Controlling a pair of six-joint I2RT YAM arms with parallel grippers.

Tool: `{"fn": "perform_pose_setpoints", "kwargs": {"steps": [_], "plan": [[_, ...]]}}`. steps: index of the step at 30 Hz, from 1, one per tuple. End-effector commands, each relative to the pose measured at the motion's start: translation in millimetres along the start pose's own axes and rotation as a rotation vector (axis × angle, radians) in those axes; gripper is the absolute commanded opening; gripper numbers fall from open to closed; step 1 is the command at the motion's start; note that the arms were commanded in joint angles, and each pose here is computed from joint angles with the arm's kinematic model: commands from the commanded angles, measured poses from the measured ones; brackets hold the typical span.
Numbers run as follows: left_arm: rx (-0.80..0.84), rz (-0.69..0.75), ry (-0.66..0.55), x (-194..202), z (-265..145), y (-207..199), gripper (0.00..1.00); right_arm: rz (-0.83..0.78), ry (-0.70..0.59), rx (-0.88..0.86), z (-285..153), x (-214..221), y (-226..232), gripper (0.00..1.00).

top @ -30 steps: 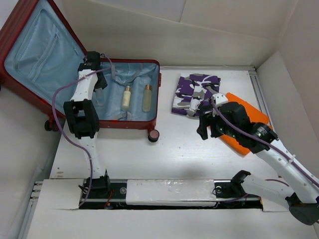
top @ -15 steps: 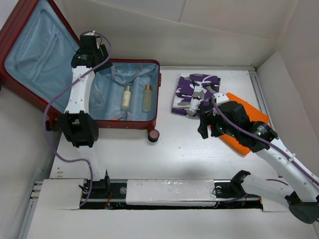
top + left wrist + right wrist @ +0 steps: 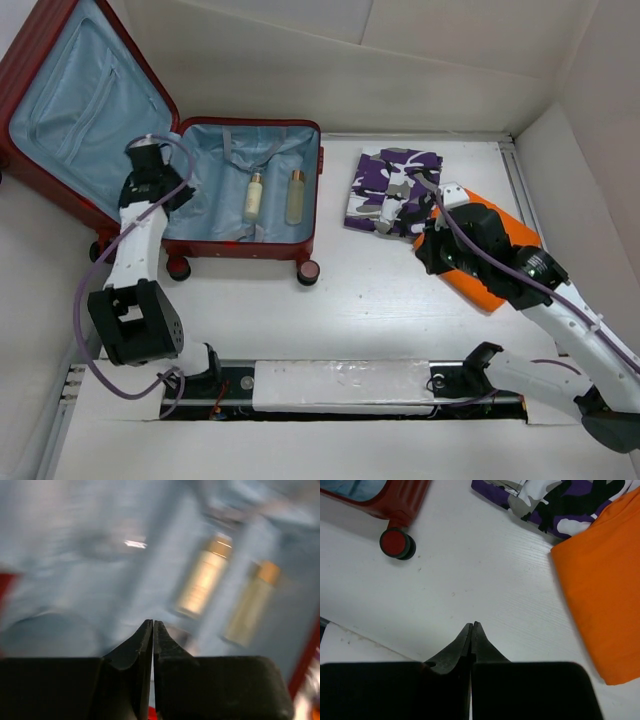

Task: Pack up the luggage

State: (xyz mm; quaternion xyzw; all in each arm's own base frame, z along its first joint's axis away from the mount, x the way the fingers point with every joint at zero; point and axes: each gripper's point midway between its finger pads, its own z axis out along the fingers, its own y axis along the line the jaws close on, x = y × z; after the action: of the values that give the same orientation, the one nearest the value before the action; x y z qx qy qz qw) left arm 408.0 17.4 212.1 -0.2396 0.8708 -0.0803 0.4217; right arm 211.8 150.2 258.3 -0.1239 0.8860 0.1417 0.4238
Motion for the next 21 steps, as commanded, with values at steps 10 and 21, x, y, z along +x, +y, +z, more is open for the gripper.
{"fn": "perform_pose_setpoints", "kwargs": {"steps": [10,21], "plan": [[-0.052,-0.183,-0.020,-37.6,47.1,45.7,0.00,-0.016,-0.013,-0.052,-2.2,7.8,6.5,0.00],[-0.022,-0.170,0.017,-67.7,105.1,30.9,0.00,-0.054,0.033,-0.014,10.3,11.6,2.6,0.00]]}}
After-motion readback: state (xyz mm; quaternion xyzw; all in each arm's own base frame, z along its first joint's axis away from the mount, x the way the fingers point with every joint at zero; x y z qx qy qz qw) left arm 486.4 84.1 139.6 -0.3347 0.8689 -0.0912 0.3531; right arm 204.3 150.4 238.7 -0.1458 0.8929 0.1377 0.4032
